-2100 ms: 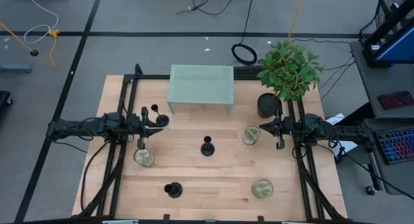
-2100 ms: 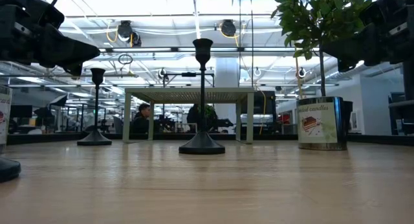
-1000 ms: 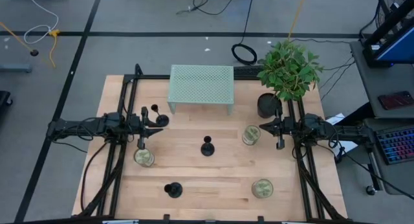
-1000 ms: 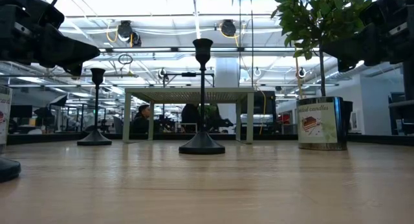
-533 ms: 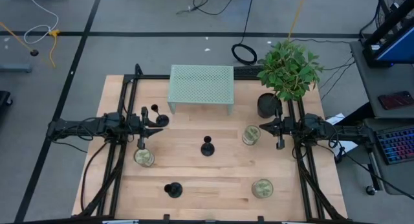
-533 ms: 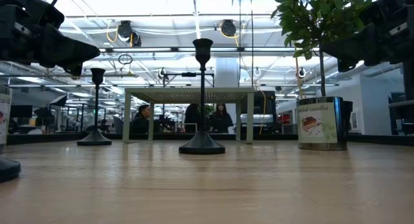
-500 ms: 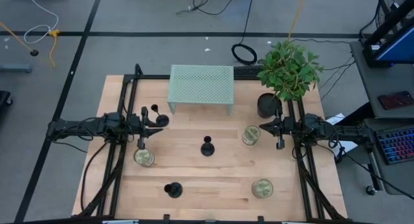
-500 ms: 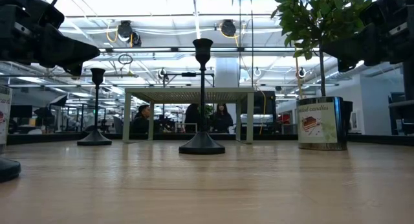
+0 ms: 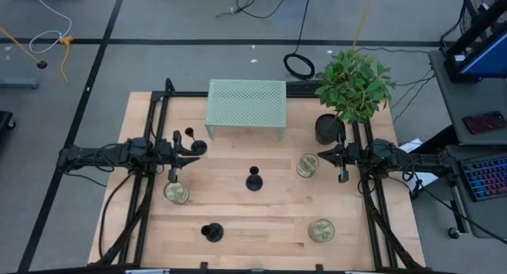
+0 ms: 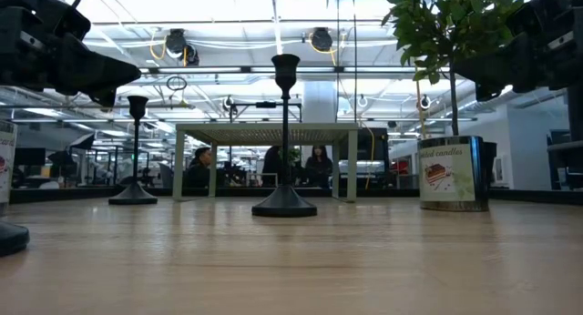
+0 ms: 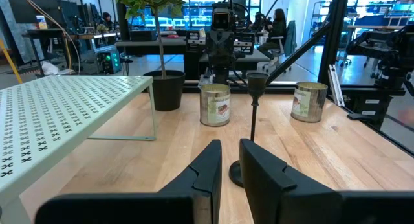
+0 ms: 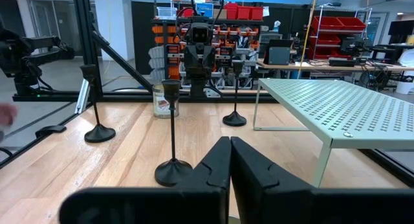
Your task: Pick & Place candle stick holders
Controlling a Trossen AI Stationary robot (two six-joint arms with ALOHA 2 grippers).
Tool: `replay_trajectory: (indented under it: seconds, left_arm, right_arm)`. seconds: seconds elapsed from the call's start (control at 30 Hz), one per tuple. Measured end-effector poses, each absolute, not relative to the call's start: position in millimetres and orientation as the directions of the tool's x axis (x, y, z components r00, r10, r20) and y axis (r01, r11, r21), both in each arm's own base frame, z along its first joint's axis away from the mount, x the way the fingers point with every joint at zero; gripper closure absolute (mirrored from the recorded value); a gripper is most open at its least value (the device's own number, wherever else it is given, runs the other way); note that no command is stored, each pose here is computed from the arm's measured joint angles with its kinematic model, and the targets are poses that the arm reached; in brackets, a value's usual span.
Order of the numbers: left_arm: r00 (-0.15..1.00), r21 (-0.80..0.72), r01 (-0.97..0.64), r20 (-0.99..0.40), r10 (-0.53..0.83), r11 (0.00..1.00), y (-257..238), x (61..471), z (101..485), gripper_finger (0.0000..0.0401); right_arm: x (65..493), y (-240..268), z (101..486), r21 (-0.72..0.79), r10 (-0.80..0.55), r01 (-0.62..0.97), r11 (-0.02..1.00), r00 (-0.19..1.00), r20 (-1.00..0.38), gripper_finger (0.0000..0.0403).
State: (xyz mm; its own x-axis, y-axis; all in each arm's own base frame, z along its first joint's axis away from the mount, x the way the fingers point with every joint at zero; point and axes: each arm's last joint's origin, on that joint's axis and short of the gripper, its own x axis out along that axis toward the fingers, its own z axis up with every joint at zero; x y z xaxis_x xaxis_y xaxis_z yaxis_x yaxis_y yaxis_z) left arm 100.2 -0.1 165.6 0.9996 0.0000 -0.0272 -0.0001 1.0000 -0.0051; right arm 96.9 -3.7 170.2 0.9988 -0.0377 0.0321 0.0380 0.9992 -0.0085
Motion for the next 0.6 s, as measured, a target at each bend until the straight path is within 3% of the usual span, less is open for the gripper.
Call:
replay_trajectory:
  seconds: [0.33, 0.6]
  left_arm:
    - [0.987, -0.052, 0.005, 0.159, 0.004, 0.999, 0, 99, 183, 0.0339]
    - [0.981, -0.055, 0.008, 0.192, 0.003, 0.998, 0, 99, 186, 0.0338]
  right_arm:
    - [97, -4, 175, -0.165, -0.038, 0.051, 0.985, 0.996, 0.081, 0.0399]
    - [96, -4, 180, -0.088, -0.038, 0.050, 0.995, 0.991, 0.131, 0.0399]
